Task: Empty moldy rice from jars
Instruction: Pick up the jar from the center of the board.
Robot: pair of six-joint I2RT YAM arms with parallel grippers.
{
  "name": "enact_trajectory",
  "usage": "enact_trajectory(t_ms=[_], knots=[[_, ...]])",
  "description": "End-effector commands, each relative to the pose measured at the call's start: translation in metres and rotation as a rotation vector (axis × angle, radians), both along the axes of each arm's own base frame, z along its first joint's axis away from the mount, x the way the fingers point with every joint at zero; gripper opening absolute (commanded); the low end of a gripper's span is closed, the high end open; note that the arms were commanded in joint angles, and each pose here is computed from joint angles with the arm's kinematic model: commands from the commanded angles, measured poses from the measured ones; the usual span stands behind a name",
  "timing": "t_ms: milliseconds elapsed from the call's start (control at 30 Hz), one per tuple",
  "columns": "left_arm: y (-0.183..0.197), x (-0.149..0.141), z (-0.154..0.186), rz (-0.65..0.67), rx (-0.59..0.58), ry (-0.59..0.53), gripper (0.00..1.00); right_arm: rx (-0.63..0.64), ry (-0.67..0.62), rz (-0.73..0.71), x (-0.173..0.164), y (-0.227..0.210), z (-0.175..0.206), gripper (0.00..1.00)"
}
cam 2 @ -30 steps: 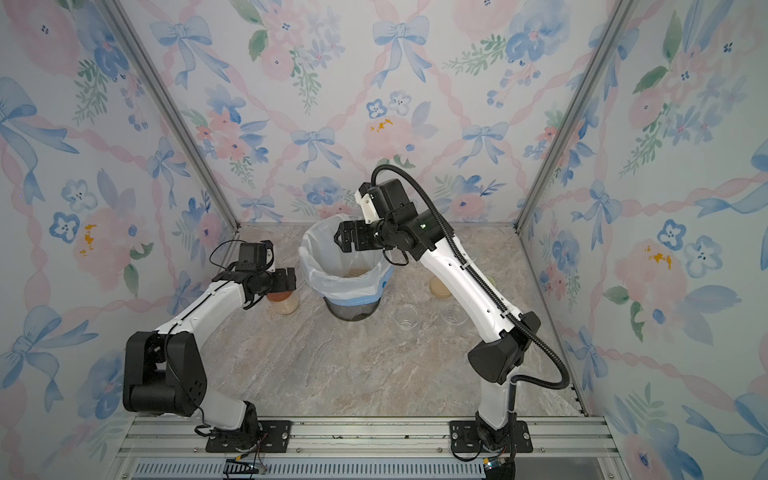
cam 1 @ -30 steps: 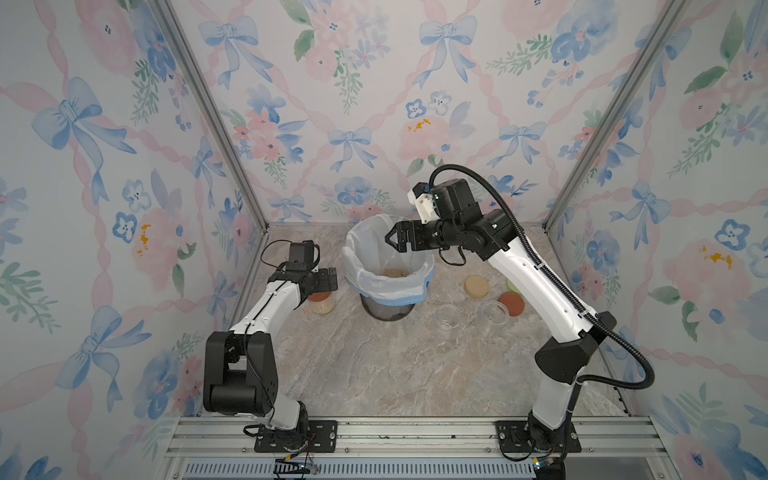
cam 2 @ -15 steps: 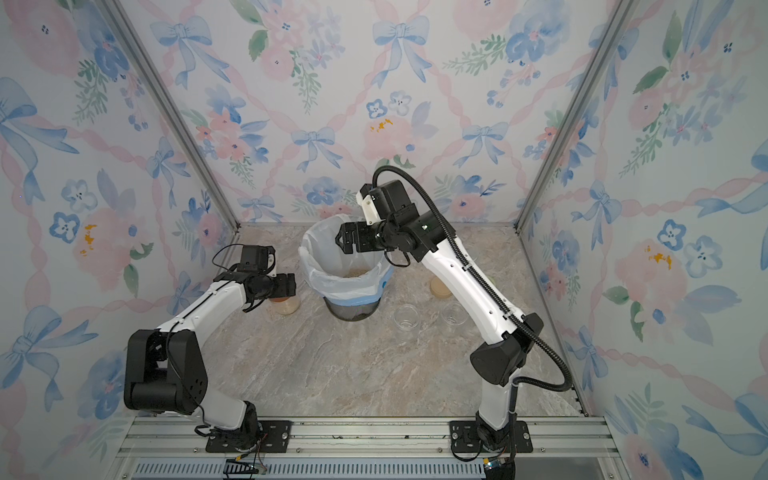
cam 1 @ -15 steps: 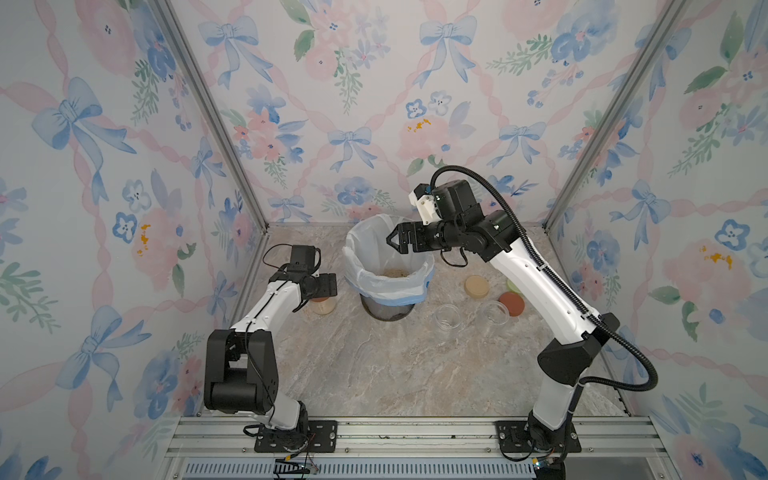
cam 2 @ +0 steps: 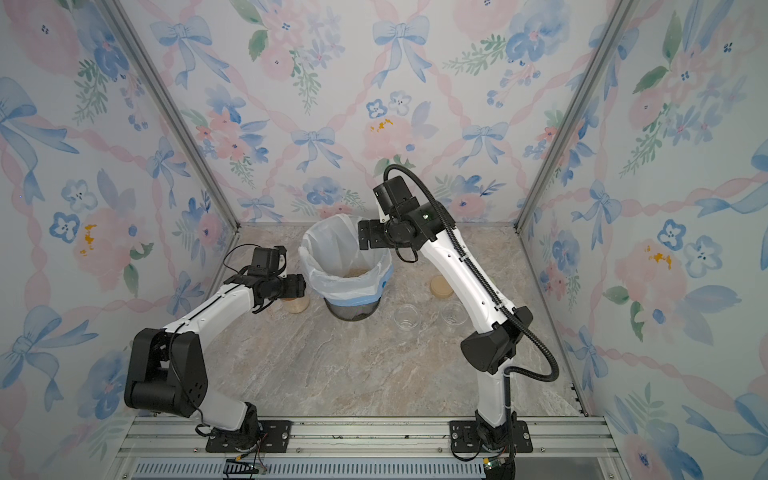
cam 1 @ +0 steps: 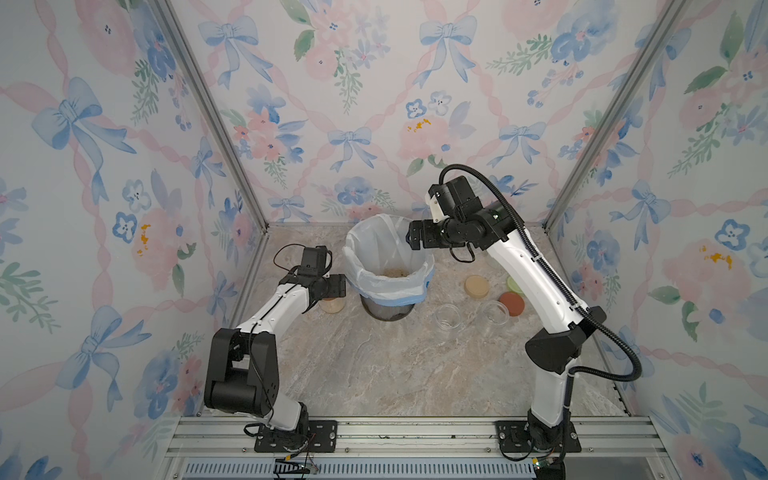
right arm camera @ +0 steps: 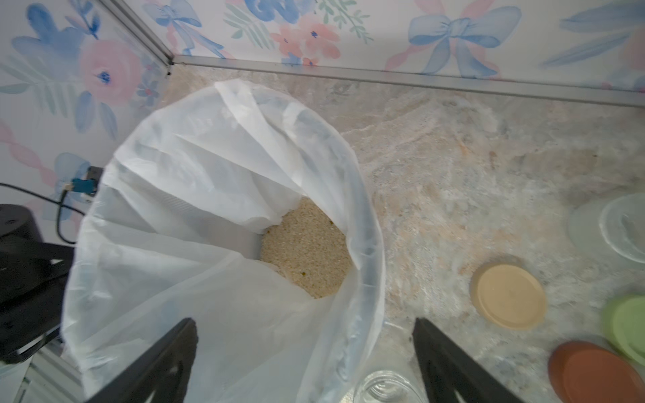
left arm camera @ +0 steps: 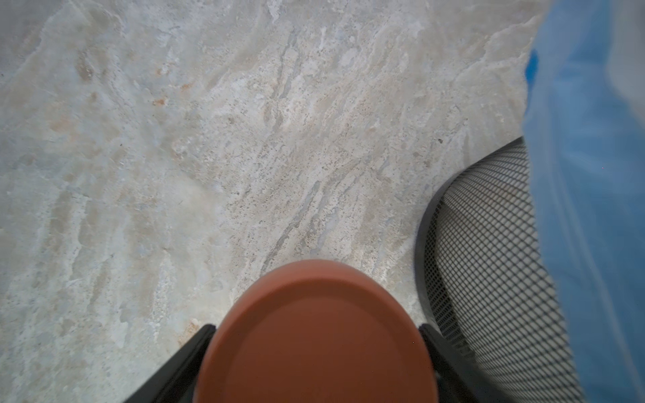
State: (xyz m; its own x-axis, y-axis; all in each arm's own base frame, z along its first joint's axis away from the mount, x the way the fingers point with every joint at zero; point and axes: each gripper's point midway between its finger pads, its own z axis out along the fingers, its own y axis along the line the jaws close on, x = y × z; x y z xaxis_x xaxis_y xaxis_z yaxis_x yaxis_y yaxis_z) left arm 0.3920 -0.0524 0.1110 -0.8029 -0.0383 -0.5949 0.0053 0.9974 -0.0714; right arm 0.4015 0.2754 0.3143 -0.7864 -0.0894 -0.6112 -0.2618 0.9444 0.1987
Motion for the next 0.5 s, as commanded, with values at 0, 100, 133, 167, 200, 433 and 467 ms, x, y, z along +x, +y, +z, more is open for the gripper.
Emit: enact_trajectory(t_ms=[0,100,133,167,200,433,467], knots=[[-0.011,-0.034,-0.034,-0.012,-0.032,0.145,0.79,-0.104,0.06,-0.061,0.008,-0.023,-0.026,0.97],[-0.017,-0.04,-0.034,-0.023,-0.041,0.147,0.79,-0.126,0.075,-0.072,0.02,-0.027,-0.039,0.97],[-0.019,-0.042,-0.035,-0.027,-0.043,0.149,0.8,-0.129,0.079,-0.073,0.025,-0.027,-0.043,0.98],[-0.021,-0.044,-0.035,-0.03,-0.048,0.149,0.79,-0.13,0.077,-0.074,0.029,-0.028,-0.045,0.97],[-0.023,-0.046,-0.035,-0.033,-0.054,0.151,0.8,-0.13,0.078,-0.071,0.033,-0.027,-0.049,0.97],[-0.041,-0.067,-0.04,-0.063,-0.097,0.174,0.8,-0.108,0.074,-0.065,0.066,-0.014,-0.069,0.98],[-0.043,-0.069,-0.04,-0.064,-0.105,0.175,0.8,-0.1,0.067,-0.063,0.069,-0.011,-0.07,0.97]])
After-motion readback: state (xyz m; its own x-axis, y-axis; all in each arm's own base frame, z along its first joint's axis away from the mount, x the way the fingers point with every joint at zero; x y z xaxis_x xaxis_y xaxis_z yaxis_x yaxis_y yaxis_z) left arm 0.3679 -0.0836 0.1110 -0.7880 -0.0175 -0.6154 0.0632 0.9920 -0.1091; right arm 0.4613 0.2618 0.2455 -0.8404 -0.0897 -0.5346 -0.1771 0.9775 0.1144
